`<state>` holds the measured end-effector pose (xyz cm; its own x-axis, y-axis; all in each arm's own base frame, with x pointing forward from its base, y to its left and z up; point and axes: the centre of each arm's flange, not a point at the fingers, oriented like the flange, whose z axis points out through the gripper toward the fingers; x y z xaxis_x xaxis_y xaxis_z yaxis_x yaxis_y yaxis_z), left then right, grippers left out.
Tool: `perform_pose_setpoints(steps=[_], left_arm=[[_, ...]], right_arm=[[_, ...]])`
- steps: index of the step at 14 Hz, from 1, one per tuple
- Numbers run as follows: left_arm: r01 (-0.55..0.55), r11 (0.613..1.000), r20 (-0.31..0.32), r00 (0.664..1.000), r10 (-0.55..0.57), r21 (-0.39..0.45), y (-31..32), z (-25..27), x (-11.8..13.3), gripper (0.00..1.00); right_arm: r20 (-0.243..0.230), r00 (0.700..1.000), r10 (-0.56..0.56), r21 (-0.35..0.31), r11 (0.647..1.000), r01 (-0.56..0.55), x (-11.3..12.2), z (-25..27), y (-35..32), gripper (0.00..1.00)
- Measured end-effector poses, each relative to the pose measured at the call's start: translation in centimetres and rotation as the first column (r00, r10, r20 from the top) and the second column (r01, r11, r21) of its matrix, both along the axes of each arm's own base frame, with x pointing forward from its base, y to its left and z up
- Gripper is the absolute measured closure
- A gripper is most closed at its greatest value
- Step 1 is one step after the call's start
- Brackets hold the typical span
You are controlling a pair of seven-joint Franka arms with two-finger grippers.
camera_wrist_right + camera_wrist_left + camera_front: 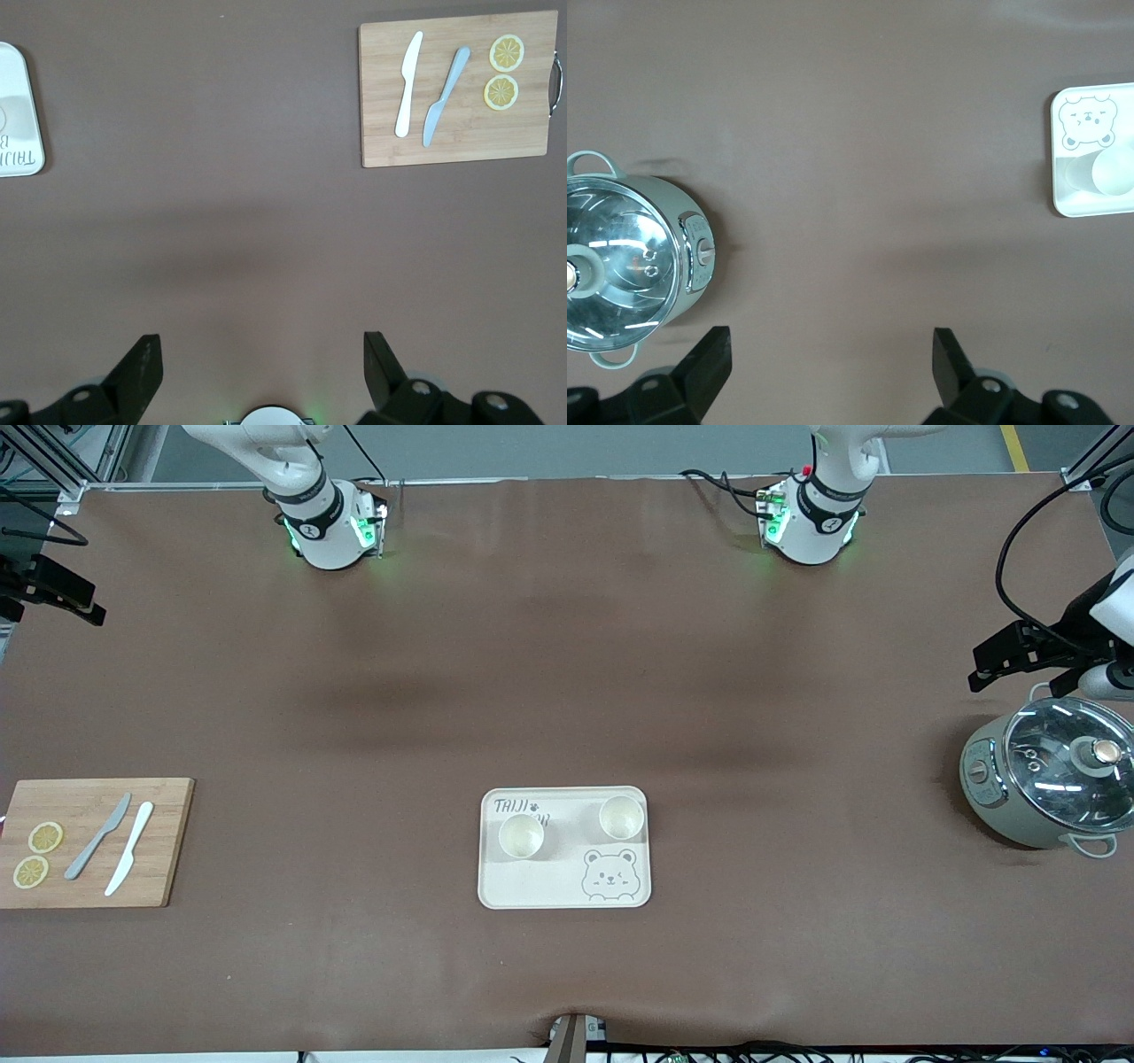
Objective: Place white IKEA cup upright on tray with both arms
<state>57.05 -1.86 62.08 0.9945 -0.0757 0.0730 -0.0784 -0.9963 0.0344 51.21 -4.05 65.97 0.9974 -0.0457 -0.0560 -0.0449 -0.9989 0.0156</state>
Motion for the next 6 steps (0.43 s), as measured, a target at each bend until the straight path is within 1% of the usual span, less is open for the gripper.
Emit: perform_pose_setpoints(steps=[3, 6], left_arm=[[0.000, 1.000, -0.001, 1.000, 0.000, 0.000, 0.0, 0.0, 0.0, 0.00], [0.000, 1.000, -0.003, 1.000, 0.000, 0.000, 0.0, -0.1, 0.1, 0.00]], right_arm=[[0.017, 0.997, 0.072, 0.002, 0.997, -0.072, 0.2, 0.1, -0.1, 0.00], [0.021, 0.996, 0.084, 0.002, 0.996, -0.084, 0.2, 0.2, -1.1, 0.00]])
